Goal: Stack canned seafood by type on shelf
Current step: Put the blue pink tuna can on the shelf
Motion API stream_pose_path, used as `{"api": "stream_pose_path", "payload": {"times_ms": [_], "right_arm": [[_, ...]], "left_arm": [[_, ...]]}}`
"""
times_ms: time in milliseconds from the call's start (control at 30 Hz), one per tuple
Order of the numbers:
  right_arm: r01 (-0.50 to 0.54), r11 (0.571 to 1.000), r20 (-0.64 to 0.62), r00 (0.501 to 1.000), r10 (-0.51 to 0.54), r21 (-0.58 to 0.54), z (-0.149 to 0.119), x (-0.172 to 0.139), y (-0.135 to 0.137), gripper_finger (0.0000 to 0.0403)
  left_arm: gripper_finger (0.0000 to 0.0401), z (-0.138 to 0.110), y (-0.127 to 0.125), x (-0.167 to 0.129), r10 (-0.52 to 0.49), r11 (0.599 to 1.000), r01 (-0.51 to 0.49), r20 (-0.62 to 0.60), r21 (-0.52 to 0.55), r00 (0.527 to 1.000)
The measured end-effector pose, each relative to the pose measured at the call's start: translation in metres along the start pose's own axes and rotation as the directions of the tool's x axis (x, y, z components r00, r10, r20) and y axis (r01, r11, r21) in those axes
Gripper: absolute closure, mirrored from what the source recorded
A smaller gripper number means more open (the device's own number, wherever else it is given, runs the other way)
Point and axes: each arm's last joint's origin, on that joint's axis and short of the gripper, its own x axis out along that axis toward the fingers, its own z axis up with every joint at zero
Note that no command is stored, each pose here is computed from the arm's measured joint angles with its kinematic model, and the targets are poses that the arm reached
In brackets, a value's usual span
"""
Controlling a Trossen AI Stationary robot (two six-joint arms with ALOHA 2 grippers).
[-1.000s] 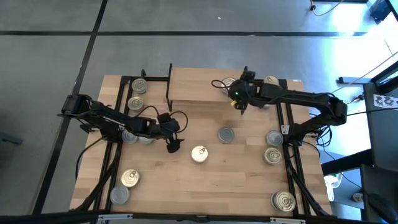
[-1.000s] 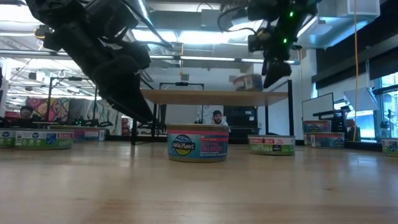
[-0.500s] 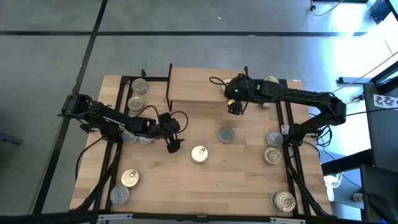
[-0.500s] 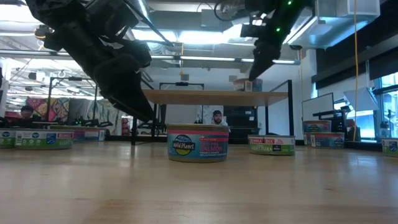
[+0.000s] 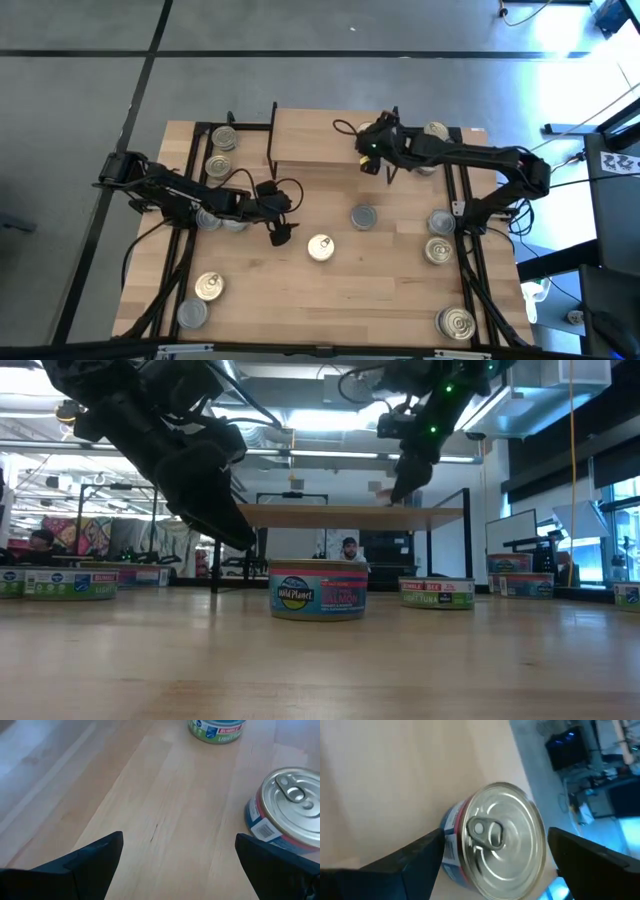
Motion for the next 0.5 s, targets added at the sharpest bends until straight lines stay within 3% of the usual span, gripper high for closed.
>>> {"api": "stream_pose_path", "payload": {"times_ms": [500], "right_arm": [[0.119,0.986,-0.079,0.991,-0.11,0.12,-0.015,0.024,-0.039,0.0052]], "left_arm": [[0.002,0.0,0.0,0.0,-0.002,1.0,0.002,-0.001,0.002,1.0]]}}
